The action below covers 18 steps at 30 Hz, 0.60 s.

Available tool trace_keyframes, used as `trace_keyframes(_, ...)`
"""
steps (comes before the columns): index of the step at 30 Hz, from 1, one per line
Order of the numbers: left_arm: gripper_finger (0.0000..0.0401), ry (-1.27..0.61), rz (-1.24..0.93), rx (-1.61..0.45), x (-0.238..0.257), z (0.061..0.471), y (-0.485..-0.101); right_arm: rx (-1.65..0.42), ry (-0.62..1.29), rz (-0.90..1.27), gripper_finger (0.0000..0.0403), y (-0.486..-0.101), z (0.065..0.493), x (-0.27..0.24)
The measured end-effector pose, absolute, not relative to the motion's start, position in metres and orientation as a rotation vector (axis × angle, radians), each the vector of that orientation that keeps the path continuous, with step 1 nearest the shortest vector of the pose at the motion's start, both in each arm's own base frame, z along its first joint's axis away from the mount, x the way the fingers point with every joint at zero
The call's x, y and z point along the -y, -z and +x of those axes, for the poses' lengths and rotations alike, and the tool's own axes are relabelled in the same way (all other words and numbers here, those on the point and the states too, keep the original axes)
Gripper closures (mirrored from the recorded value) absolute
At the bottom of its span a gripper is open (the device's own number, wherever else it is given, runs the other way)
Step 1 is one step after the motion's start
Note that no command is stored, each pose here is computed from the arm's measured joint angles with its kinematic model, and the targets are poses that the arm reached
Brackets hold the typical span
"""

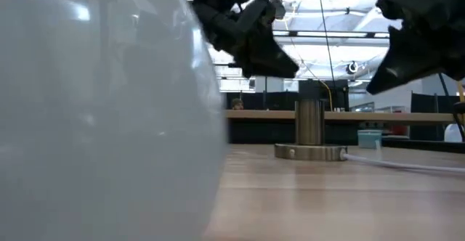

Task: Screw lightbulb
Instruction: Insert the lightbulb into the desk lamp

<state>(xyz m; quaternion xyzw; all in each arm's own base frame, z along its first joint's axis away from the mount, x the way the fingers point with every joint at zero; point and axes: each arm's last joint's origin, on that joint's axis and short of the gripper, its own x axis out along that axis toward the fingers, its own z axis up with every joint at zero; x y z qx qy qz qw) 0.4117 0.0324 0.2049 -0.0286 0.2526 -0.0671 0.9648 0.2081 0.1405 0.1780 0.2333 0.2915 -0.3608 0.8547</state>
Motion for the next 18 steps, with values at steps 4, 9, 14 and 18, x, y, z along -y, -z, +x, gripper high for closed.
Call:
trace_keyframes(4, 0.0234, 0.119, -0.100, -0.599, -0.037, 0.402, -0.206, -0.607, 0.710, 0.479, 0.0403, -0.181, 0.212, -0.143)
trace_keyframes(9, 0.0234, 0.183, -0.115, -0.637, -0.016, 0.380, -0.239, -0.626, 0.696, 0.457, 0.0403, -0.176, 0.213, -0.146)
trace_keyframes(14, 0.0234, 0.094, 0.032, -0.702, 0.027, 0.340, -0.280, -0.637, 0.699, 0.438, 0.0403, -0.173, 0.211, -0.147)
trace_keyframes(18, 0.0234, 0.079, 0.148, -0.801, 0.060, 0.308, -0.291, -0.640, 0.703, 0.434, 0.0403, -0.170, 0.209, -0.145)
